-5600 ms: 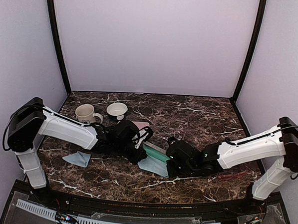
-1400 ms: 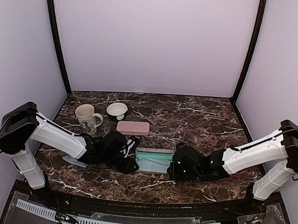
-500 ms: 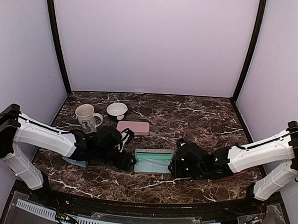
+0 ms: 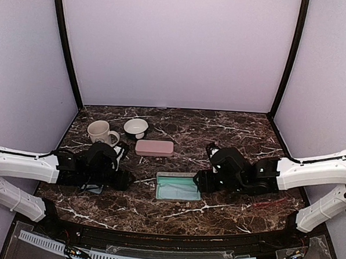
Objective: Organize the sunglasses
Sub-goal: Move the sunglasses to the center of the board.
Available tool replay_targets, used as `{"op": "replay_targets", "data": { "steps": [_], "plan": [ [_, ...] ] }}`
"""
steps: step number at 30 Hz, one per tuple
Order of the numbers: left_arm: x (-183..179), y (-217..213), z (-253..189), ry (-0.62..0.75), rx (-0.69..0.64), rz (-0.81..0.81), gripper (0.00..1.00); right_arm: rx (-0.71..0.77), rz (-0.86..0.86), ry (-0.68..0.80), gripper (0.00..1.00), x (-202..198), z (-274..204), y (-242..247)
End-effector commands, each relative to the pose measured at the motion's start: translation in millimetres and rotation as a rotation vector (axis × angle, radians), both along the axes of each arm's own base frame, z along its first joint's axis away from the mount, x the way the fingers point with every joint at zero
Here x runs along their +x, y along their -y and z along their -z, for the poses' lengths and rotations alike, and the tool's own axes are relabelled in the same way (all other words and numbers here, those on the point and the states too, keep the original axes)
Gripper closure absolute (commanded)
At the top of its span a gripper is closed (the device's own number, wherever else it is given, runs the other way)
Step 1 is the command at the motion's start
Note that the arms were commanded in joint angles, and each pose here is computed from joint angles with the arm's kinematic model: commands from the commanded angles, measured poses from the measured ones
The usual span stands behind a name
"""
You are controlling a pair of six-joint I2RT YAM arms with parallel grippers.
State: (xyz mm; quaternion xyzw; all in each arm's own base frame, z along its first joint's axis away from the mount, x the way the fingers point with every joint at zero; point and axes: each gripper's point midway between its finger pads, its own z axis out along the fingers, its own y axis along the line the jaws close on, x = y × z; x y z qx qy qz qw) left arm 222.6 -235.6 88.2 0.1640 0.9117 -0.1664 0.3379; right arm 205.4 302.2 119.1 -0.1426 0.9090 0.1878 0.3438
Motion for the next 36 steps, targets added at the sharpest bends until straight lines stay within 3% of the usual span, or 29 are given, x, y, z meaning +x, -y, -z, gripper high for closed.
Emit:
{"op": "replay_targets", "data": {
  "steps": [1, 12, 21, 28, 36],
  "plan": [
    [-1.2, -30.8, 4.4, -0.016, 0.031, -0.076, 0.41, -0.005, -0.034, 0.02, 0.29, 8.4, -17.9, 0.2],
    [14.4, -27.2, -11.3, -0.01, -0.051, -0.07, 0.33, -0.03, 0.066, -0.029, 0.24, 26.6, -10.3, 37.0],
    [24.3, -13.2, -21.9, 0.012, -0.103, -0.044, 0.15, -0.089, 0.224, -0.06, 0.25, 51.3, -18.3, 93.9],
    [31.5, 4.8, -20.9, 0.013, -0.114, 0.01, 0.1, -0.241, 0.372, -0.205, 0.24, 28.3, 11.3, 149.2],
    [29.6, 14.5, -15.9, 0.001, -0.128, 0.061, 0.11, -0.326, 0.47, -0.309, 0.24, 11.4, 42.5, 174.0]
  ]
}}
